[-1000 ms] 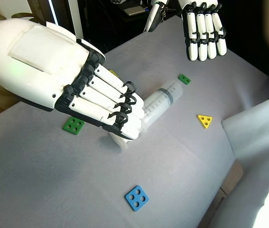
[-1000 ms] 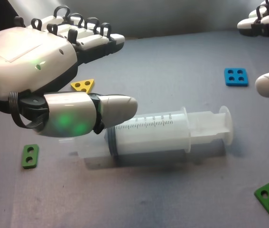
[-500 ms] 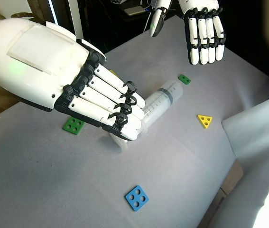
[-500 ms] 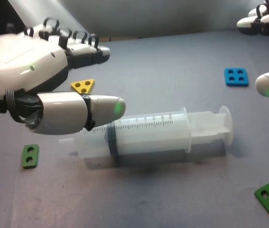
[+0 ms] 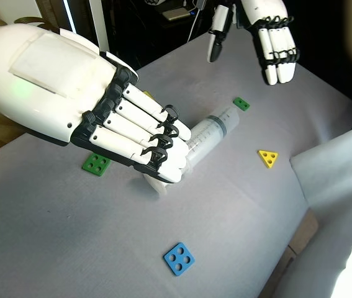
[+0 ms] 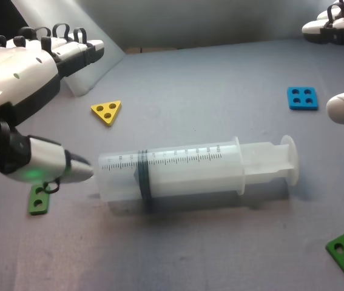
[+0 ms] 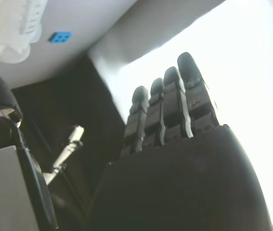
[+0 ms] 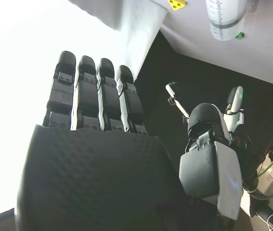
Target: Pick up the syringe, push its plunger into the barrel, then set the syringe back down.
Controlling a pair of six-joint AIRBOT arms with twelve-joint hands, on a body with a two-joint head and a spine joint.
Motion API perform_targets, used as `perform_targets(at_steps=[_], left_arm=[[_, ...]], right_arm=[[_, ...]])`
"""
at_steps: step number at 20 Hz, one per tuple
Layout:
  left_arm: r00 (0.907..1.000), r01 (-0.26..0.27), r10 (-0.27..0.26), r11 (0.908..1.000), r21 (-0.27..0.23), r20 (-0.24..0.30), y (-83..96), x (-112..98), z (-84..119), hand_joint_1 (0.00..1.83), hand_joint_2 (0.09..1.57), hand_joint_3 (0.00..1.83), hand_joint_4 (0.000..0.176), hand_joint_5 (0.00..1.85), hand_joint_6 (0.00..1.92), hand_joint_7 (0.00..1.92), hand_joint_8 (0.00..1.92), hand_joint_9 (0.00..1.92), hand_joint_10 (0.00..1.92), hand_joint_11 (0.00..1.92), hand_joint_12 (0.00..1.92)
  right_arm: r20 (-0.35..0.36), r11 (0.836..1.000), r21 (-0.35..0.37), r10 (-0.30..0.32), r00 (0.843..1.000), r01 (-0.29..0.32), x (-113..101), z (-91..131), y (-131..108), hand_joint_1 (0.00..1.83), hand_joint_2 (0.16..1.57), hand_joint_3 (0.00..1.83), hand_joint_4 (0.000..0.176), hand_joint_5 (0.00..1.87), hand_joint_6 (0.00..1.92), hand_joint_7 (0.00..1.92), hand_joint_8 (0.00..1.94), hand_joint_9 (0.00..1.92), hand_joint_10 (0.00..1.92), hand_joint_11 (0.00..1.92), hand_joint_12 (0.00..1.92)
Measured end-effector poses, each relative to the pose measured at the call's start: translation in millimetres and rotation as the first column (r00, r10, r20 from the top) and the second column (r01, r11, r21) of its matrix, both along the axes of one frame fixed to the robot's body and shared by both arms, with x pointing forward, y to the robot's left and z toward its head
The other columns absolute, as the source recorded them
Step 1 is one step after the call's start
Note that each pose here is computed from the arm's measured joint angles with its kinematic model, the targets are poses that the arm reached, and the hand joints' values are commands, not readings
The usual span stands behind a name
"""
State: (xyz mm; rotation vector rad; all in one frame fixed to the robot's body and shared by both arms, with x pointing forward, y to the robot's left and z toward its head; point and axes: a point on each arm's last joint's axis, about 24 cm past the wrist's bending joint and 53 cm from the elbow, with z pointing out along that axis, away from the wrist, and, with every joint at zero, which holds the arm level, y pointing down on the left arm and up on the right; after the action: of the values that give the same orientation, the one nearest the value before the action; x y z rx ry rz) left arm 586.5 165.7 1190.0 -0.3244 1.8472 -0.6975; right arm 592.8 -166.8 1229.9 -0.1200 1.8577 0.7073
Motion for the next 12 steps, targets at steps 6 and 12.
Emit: perform_targets(at_steps=[6, 12], left_arm=[[0.9999, 0.011, -0.011, 0.9984, 0.055, 0.001, -2.2, -4.1, -3.0, 1.06, 0.88, 0.0, 0.0, 0.05, 0.0, 0.0, 0.0, 0.01, 0.0, 0.0, 0.36], [0.9975, 0.07, -0.069, 0.9967, 0.041, -0.013, -32.7, -26.0, -9.9, 0.95, 0.75, 0.0, 0.0, 0.0, 0.0, 0.0, 0.0, 0.0, 0.0, 0.0, 0.32]], right_arm=[[0.001, 1.0, -0.001, -0.001, 1.0, 0.001, 0.1, 0.0, -0.2, 0.0, 1.14, 0.0, 0.0, 0.18, 0.0, 0.15, 0.0, 0.1, 0.0, 0.0, 0.24], [0.001, 1.0, -0.002, 0.001, 1.0, -0.001, 0.0, 0.0, 0.0, 0.0, 1.14, 0.0, 0.0, 0.18, 0.0, 0.15, 0.0, 0.1, 0.0, 0.0, 0.25]])
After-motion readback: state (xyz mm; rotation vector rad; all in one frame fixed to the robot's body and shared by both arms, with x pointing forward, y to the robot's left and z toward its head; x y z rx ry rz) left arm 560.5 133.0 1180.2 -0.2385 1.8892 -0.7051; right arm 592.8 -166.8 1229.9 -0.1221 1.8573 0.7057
